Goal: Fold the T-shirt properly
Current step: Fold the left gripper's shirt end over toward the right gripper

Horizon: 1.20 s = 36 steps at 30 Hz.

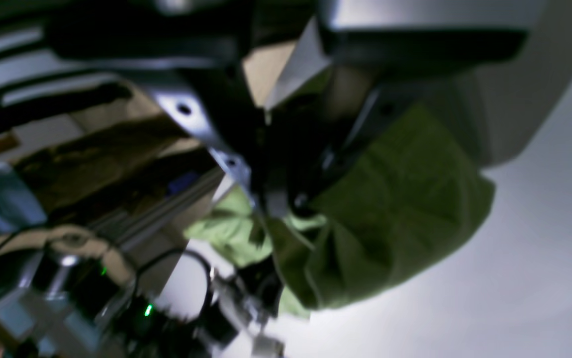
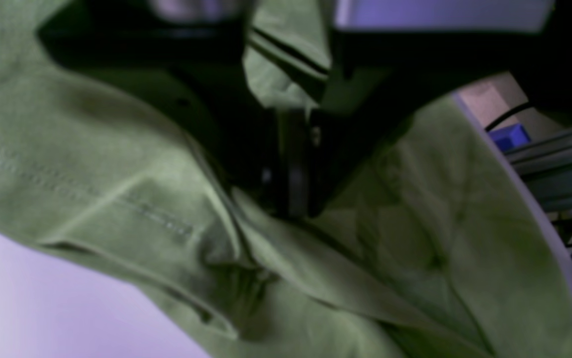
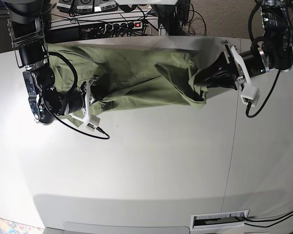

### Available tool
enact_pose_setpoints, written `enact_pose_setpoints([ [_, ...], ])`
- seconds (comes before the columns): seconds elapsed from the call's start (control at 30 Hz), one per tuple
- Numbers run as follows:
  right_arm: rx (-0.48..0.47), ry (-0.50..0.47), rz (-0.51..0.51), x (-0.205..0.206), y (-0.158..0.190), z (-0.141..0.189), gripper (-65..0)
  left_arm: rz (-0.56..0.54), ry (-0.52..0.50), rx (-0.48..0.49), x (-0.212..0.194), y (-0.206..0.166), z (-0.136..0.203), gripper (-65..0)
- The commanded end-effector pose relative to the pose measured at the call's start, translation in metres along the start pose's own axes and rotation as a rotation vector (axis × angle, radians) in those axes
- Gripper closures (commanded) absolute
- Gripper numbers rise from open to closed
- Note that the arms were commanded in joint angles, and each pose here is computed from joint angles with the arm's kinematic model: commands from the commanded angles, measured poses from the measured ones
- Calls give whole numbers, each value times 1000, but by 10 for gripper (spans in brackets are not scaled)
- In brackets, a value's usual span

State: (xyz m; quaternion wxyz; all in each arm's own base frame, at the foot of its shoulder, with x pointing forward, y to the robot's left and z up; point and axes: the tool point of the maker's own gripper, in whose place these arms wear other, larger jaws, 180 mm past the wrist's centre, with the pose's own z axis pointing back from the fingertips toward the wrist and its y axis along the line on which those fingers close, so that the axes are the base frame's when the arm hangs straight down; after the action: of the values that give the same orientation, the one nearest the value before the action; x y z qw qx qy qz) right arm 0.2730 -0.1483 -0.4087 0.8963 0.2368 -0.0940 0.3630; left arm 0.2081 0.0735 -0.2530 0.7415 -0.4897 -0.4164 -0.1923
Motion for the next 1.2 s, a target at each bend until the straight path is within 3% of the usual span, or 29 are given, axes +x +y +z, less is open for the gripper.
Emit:
enact_pose_setpoints([
  [0.0, -69, 131, 3, -27, -13, 0, -44, -16, -48, -30, 12, -8, -3, 0],
  [0.3, -69, 130, 2, -27, -13, 0, -44, 27, 26, -168, -29, -50, -68, 0],
  [0.63, -68, 129, 2, -27, -13, 0, -44, -207, 128, -107, -60, -57, -110, -8],
  [0.73, -68, 129, 2, -27, -13, 0, -44, -248, 122, -76, -58, -52, -111, -222],
  [0.77, -69, 128, 4, -26, -13, 0, -44, -262, 123, -66, -58, -50, -111, -251],
  [1.03, -84, 92, 72, -9, -5, 7, -44, -348, 193, 16, -59, -26, -106, -239],
  [1.17, -116, 63, 80, -2, -10, 19, -44, -357, 229, 56, -61, -13, -97, -107],
])
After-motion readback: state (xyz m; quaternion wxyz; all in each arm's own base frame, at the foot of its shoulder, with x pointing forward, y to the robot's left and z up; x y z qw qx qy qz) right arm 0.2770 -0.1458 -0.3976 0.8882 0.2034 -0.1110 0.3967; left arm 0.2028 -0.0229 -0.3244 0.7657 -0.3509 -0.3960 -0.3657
